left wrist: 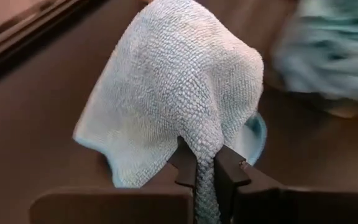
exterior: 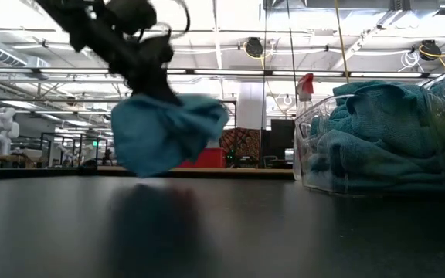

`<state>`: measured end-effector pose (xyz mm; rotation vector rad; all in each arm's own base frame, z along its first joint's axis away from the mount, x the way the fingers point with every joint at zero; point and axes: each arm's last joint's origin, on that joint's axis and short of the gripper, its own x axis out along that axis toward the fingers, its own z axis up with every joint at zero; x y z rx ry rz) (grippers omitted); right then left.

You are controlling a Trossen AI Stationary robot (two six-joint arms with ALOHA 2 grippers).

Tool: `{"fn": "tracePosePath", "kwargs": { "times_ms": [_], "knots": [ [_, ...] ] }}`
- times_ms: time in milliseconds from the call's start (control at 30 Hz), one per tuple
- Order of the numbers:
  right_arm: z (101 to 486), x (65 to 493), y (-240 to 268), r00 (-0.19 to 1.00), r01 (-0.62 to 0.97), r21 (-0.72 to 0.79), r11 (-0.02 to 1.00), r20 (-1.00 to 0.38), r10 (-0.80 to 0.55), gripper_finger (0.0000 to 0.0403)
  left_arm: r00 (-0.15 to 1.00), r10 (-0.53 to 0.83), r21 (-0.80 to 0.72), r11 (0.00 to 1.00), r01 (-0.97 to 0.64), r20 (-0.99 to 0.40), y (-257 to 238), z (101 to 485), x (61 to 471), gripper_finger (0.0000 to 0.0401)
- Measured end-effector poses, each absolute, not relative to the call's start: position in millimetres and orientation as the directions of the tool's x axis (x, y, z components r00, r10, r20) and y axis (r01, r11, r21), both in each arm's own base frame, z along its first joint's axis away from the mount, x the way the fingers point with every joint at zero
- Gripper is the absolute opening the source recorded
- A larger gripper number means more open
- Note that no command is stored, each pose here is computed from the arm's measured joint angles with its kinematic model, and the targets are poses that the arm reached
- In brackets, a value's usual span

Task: Sort microfiber towel by color & place in baskets
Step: Put the blue towel into the top transparent bin

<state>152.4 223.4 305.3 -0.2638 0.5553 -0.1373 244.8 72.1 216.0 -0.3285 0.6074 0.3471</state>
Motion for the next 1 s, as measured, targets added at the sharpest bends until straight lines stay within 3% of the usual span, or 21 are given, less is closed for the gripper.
{"fn": "tracePosePath", "kwargs": {
  "times_ms": [200,633,1000],
  "knots": [
    [306,168,212,0.836,0.142,-0.302,0.943,-0.473,-0.277,0.0176,0.852,0.115,-0.130,0.969,-0.209,-0.511,26,248,267,0.0018],
    [315,211,191,0.838,0.225,-0.318,0.921,-0.419,-0.350,0.0310,0.907,-0.053,0.077,0.993,0.093,-0.418,-51,286,298,0.0018],
    [321,237,177,0.849,0.181,-0.275,0.944,-0.441,-0.291,0.0318,0.895,-0.131,0.224,0.944,0.244,-0.426,-92,288,344,0.0018]
  ]
}}
